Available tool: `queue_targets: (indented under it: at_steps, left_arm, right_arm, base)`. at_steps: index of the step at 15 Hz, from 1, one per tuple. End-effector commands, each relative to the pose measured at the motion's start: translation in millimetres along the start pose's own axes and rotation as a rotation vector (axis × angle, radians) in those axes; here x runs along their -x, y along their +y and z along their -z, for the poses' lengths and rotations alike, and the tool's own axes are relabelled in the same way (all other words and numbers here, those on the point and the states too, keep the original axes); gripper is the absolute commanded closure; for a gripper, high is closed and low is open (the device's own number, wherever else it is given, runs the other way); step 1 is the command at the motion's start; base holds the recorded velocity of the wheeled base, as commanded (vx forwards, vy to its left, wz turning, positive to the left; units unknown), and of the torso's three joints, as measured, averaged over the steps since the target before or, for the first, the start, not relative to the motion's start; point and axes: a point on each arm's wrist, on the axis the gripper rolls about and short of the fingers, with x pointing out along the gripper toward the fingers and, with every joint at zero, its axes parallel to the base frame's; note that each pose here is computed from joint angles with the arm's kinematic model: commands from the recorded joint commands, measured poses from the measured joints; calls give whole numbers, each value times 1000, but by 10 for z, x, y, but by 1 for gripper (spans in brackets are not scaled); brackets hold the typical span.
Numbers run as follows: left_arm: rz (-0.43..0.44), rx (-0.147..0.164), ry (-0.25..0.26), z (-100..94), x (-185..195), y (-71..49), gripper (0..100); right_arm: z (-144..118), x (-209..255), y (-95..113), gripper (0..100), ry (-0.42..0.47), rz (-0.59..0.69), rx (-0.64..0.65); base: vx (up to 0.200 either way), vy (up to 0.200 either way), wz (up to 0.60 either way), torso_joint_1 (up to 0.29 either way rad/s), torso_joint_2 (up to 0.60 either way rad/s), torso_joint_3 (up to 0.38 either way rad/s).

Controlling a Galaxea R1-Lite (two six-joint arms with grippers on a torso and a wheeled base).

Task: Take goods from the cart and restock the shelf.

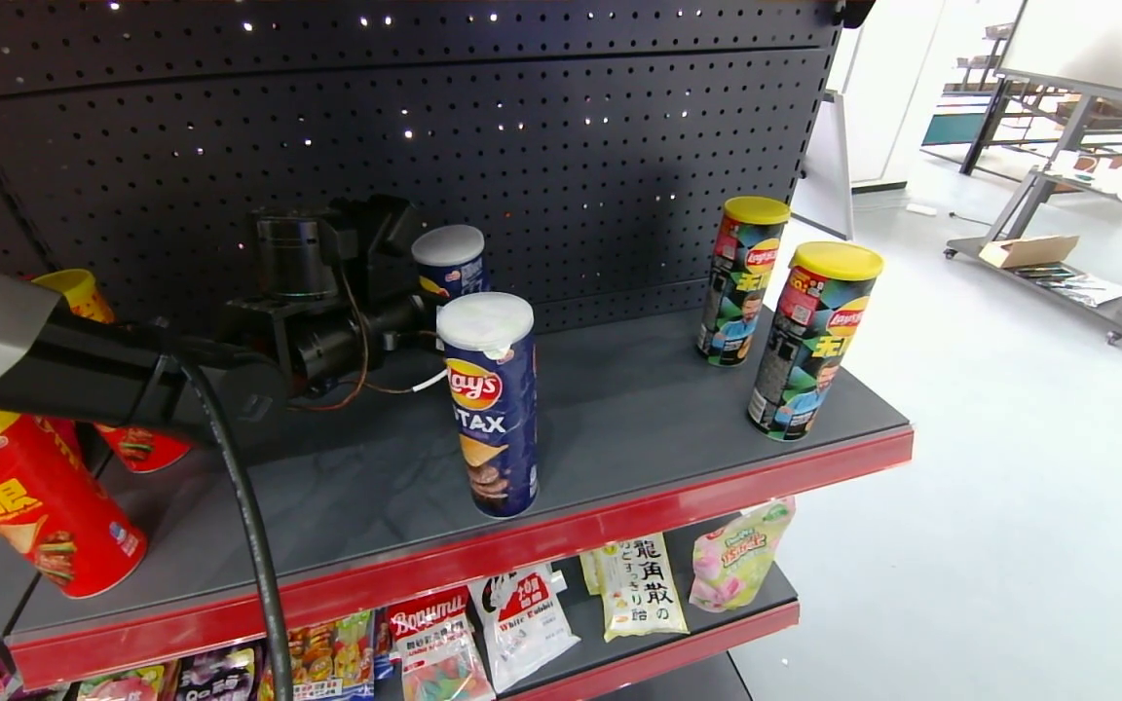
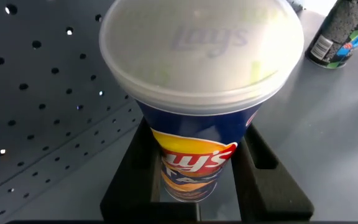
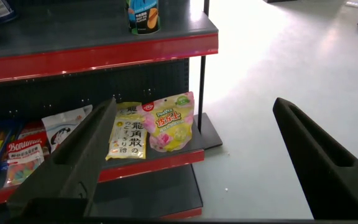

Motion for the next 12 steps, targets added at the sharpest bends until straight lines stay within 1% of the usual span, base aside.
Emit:
queue_targets:
  at_steps: [1,5,6,8,11,12]
  left_arm:
    - [1,0,-1,7,-34,1,100]
    - [0,2,9,39,-52,1,100]
    - [2,3,8,39,-52,0,0]
    - [1,8,15,51,-40,-1,0]
    - [2,41,21,41,12,-7,0]
    - [3,45,30,56,66,-14,0]
  right_arm:
    - [0,0,0,0,-1,0,1]
    - [0,0,0,0,-1,0,1]
    - [0,0,0,0,-1,0,1]
    - [0,0,0,0,-1,0,1]
    - [0,0,0,0,-1,0,1]
    - [0,0,0,0,-1,0,1]
  base:
    - [0,0,0,0,0,0]
    - [0,0,0,0,0,0]
    - [0,0,0,0,0,0]
    - [0,0,0,0,0,0]
    - [0,0,0,0,0,0]
    - [0,0,0,0,0,0]
